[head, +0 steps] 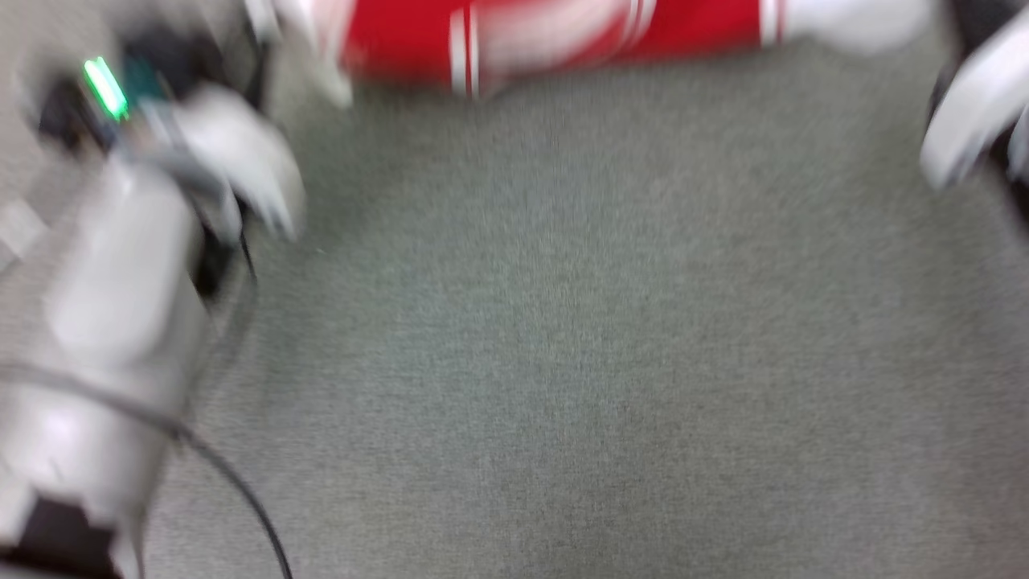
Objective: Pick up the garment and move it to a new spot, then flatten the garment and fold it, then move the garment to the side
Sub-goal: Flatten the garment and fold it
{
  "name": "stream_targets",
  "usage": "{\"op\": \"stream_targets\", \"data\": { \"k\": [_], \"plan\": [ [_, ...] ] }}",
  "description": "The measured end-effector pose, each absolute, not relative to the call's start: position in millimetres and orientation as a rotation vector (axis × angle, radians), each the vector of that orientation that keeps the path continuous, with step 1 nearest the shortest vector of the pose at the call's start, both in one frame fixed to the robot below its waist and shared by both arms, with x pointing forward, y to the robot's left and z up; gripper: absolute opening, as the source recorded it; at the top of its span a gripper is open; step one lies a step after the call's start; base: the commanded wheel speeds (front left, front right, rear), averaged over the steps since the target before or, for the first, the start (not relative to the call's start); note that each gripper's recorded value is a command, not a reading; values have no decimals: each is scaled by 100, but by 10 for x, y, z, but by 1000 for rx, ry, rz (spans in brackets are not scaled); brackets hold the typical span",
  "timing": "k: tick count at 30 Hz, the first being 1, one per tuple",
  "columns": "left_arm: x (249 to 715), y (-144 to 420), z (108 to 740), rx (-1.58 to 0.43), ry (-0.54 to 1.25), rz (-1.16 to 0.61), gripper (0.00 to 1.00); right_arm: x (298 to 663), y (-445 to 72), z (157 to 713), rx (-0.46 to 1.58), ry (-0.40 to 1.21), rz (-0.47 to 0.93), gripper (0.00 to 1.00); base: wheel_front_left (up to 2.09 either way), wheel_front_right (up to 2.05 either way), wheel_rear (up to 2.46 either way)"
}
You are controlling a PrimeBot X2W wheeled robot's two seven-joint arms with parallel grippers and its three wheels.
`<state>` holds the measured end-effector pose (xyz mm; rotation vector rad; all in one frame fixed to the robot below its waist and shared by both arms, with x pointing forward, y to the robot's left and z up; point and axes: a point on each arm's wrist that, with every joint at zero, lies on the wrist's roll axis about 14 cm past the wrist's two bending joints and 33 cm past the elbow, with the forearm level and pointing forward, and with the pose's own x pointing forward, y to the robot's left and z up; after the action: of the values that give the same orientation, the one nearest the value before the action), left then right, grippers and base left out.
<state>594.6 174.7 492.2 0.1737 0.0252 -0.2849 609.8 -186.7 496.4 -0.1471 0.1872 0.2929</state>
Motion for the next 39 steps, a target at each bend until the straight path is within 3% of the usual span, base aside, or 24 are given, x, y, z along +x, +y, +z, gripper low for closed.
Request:
{"op": "stream_targets", "data": {
  "k": [1, 2, 8, 15, 20, 28, 33, 39],
  "plan": [
    [5946, 1747, 4922, 174, 25, -285, 0, 6098, -1867, 4964, -147, 187, 293, 0, 0, 0, 0],
    [5626, 1725, 4753, 165, 77, -301, 0, 5790, -1821, 4826, -150, 245, 333, 0, 0, 0, 0],
    [4744, 1683, 4459, 170, 178, -364, 0, 4947, -1807, 4687, -67, 359, 405, 0, 0, 0, 0],
    [3953, 1679, 4204, 240, 286, -446, 0, 4202, -2053, 4518, -101, 490, 413, 0, 0, 0, 0],
    [3545, 1793, 4178, 297, 326, -468, 0, 3857, -2235, 4504, -54, 527, 366, 0, 0, 0, 0],
    [3031, 1711, 4094, 230, 391, -483, 0, 3432, -2339, 4356, 21, 610, 333, 0, 0, 0, 0],
    [2650, 1631, 3946, 200, 474, -492, 0, 2989, -2344, 4071, 90, 765, 325, 0, 0, 0, 0],
    [2567, 1576, 3910, 172, 491, -489, 0, 2885, -2310, 4006, 117, 796, 322, 0, 0, 0, 0]
  ]
}}
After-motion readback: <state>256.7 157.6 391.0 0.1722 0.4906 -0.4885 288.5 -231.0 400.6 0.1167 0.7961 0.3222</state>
